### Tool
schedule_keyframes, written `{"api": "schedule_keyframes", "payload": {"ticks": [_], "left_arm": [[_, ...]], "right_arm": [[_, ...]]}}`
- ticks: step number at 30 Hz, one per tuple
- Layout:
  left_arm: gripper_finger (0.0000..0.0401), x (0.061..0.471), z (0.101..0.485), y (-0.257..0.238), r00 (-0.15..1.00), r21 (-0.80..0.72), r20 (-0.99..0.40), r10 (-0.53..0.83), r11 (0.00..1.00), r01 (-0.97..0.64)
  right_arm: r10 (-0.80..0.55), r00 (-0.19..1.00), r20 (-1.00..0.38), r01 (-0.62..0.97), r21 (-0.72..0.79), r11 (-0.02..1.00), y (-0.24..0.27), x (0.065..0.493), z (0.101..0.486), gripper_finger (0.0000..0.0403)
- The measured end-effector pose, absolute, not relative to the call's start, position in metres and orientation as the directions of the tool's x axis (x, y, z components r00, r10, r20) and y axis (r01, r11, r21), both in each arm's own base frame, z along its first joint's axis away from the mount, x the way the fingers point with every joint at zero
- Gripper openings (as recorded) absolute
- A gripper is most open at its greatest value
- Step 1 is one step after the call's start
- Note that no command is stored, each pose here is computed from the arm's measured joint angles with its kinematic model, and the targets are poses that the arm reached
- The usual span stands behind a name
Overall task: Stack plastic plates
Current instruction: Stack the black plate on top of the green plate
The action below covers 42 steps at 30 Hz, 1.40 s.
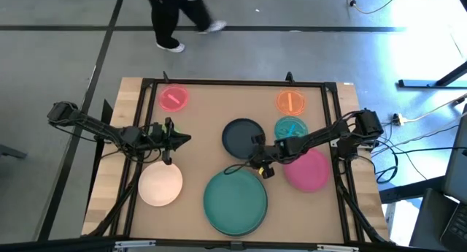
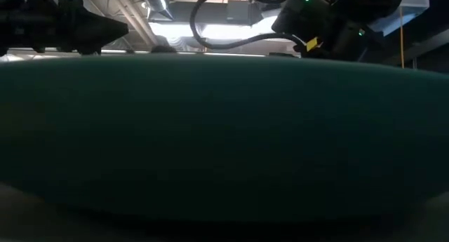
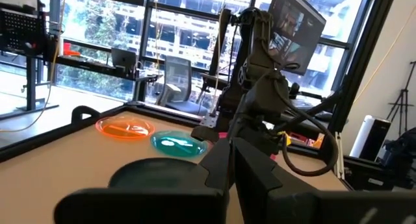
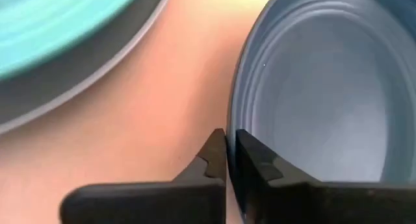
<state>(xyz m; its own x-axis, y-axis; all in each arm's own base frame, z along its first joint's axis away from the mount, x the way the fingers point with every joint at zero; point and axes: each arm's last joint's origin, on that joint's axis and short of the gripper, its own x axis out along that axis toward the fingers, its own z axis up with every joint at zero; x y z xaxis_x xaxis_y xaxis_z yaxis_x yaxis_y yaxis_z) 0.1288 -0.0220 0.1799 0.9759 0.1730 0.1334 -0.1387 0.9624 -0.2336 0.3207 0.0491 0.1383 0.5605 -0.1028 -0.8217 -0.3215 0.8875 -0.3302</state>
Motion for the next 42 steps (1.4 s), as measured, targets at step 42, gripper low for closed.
{"api": "schedule_keyframes", "payload": {"ticks": [42], "left_arm": [[0.0015,0.129,0.180,-0.022,0.974,-0.262,0.136,0.180,0.955,-0.140]], "right_arm": [[0.424,0.669,-0.611,-0.518,0.027,0.855,0.177,0.316,0.232,0.0009]]}}
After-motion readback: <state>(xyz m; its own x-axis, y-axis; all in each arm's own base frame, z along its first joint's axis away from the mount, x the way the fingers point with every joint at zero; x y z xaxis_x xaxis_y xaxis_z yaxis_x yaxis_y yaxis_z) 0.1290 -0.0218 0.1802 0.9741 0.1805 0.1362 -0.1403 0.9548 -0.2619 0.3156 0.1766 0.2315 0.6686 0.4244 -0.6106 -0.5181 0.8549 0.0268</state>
